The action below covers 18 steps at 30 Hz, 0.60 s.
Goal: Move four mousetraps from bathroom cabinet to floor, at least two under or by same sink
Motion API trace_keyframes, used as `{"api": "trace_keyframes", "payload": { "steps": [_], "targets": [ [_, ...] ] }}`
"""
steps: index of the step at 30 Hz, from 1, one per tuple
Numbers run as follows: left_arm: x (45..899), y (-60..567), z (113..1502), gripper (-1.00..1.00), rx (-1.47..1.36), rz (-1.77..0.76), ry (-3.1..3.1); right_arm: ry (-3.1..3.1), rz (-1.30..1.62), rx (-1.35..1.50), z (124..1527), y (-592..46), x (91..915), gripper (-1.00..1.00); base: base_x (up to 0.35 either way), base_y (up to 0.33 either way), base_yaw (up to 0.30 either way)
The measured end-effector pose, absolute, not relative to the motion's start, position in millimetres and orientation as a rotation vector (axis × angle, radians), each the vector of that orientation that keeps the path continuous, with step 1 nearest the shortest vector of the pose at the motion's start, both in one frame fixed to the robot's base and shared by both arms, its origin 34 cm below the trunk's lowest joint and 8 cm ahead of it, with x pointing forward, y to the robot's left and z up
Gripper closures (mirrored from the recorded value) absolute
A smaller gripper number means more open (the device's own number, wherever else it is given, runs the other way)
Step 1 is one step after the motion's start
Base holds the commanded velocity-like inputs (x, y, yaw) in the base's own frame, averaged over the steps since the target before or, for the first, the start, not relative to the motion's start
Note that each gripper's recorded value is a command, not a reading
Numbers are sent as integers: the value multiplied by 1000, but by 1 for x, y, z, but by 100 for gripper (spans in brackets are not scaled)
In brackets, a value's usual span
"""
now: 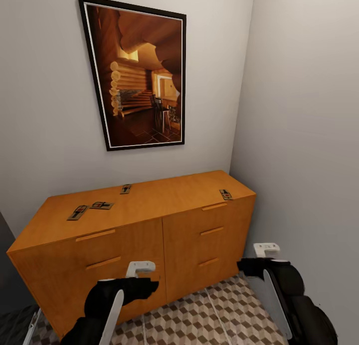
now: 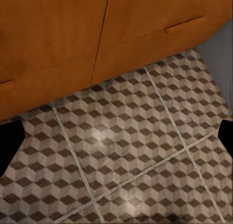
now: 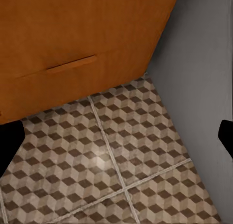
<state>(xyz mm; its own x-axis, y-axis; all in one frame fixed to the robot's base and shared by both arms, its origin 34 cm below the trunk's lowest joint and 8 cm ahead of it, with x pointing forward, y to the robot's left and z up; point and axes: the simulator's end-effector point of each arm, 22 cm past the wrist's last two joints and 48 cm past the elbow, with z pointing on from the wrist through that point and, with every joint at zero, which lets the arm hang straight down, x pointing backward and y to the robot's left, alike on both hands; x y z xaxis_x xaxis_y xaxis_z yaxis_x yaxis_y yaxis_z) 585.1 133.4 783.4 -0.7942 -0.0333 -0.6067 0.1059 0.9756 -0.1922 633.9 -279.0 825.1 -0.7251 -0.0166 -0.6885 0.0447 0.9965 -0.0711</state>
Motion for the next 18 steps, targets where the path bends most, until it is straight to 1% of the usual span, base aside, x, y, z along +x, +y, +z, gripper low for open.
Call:
{"api": "trace_keyframes", "payload": {
  "steps": [12,18],
  "targets": [
    [664,112,885,-100,115,-309,2270,2233,-99,26,899,-278,688,-100,0,0,0],
    [690,85,944,-100,166,-395,2160,2185,-96,28,926,-277,703,-100,0,0,0]
  ]
}}
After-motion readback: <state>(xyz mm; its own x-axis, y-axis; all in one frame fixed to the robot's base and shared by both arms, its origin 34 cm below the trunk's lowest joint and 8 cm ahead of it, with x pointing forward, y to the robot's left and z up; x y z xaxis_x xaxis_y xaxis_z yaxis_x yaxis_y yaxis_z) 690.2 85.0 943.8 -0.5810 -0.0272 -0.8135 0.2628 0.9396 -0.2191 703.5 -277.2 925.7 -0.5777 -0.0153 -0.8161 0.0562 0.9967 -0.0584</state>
